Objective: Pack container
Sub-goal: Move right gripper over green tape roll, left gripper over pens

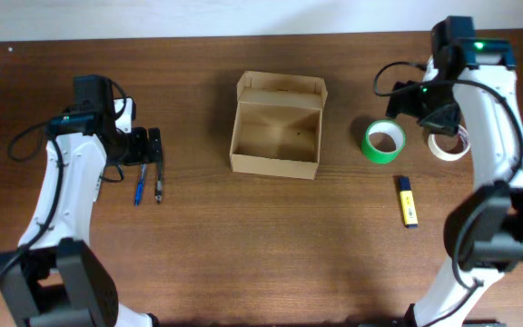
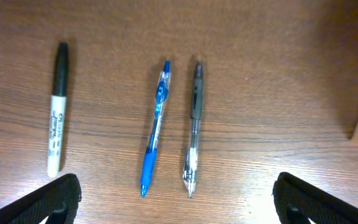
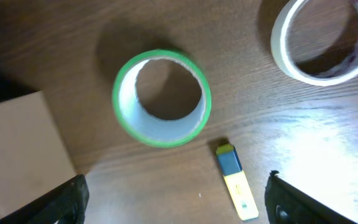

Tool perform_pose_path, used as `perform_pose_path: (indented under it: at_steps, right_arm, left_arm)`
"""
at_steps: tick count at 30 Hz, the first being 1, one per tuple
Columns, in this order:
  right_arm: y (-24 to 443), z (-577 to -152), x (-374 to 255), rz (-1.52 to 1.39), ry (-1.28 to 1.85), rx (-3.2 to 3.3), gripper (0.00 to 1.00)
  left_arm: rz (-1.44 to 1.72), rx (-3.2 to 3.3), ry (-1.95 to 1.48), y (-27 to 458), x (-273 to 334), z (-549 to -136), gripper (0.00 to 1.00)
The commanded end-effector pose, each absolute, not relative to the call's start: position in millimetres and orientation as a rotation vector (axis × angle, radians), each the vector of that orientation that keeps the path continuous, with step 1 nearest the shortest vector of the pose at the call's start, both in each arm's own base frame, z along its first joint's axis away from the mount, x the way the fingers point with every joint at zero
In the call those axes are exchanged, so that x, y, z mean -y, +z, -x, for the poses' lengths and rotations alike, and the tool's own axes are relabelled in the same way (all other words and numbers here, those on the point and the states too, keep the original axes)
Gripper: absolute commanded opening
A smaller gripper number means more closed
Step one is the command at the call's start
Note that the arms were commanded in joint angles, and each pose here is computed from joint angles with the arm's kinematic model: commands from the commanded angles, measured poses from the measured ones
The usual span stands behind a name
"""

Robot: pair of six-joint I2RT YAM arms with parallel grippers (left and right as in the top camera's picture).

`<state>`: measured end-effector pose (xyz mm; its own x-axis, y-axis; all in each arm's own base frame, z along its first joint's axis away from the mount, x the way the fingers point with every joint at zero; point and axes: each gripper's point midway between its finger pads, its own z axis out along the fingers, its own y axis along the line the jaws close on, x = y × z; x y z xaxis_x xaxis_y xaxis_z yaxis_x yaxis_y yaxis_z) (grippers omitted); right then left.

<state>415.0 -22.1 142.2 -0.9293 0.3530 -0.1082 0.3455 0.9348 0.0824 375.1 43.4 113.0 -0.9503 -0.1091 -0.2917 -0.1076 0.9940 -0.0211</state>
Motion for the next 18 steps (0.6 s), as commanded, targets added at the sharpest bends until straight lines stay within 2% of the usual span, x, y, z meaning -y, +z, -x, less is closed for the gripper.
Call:
perform_pose_path:
  at_steps: [1,14,15,16,18]
  right_arm:
    - [115,-423,32,-0.621,0.032,-3.000,0.87]
    - [31,-424,48,-0.723,0.012,-3.139,0.84]
    - [27,-423,47,-0.727,0.020,-3.151,0.77]
    - [23,-422,47,-0.725,0.018,-3.161,0.65]
    - [18,-421,48,-0.728,0.009,-3.171,0.56]
  left_arm:
    - [0.133,-2.869,-0.022,103,-43,-379,1.00]
    - [0.134,-2.878,-0.023,99,-43,-379,0.99]
    - [0.134,-2.878,-0.023,99,-43,-379,1.00]
    - [0.134,-2.878,-0.023,99,-43,-379,1.00]
    - [0.134,-2.878,-0.023,99,-43,-379,1.00]
